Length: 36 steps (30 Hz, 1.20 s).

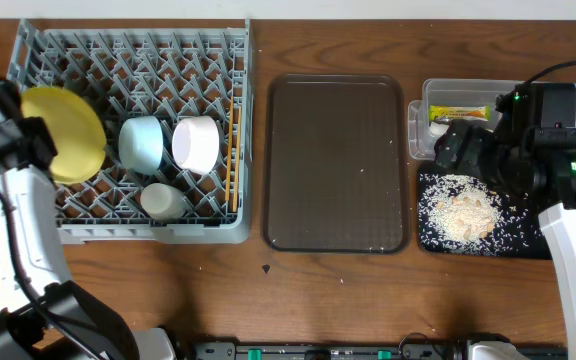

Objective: Sort waste into correct bins and load items into the dishwasher
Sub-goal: 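Release the yellow plate upright in the rack and pull the left gripper back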

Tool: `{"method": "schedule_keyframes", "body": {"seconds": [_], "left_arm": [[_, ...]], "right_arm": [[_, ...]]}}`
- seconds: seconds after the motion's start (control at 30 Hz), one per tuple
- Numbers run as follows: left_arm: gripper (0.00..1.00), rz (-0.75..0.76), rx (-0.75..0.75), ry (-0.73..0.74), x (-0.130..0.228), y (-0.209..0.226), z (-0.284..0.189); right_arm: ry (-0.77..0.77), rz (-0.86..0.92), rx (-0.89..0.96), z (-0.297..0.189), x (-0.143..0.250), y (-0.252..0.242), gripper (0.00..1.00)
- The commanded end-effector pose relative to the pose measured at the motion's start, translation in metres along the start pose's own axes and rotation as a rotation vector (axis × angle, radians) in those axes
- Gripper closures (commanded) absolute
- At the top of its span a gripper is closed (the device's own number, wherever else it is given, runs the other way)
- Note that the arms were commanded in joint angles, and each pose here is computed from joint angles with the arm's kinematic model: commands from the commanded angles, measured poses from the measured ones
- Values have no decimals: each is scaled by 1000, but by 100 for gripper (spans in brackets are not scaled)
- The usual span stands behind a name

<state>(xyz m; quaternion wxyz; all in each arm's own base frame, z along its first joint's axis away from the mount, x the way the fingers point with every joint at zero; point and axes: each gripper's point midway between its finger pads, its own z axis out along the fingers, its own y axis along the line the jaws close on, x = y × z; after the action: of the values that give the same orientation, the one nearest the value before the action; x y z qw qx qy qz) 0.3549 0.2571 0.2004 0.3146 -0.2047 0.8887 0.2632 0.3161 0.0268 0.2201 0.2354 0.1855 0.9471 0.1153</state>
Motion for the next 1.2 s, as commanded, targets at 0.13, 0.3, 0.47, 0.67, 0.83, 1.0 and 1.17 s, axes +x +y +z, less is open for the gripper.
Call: {"method": "schedule_keyframes", "body": {"seconds": [0.13,0.3,0.47,0.67,0.83,1.0,1.17], "left_arm": [[92,103,15,-55,-17,-33,-12],[78,153,69,-79,-21,-64,-22],[71,210,133,-84,-19,-102,-37],[65,243,205,-100,-15,-138,-64],[48,139,288,-140,-15,-154,-118],[43,113,399,-201,-6,-156,-186],[22,123,510,-293,4,-143,-246]], "right_arm": [[-7,0,-6,-1,-2,2,1],[-6,0,-6,-1,-2,2,1],[3,1,-2,-1,0,1,1],[14,3,3,-1,3,0,1],[16,3,4,-1,4,0,1],[16,3,5,-1,4,0,1],[4,2,-2,-1,1,1,1]]}}
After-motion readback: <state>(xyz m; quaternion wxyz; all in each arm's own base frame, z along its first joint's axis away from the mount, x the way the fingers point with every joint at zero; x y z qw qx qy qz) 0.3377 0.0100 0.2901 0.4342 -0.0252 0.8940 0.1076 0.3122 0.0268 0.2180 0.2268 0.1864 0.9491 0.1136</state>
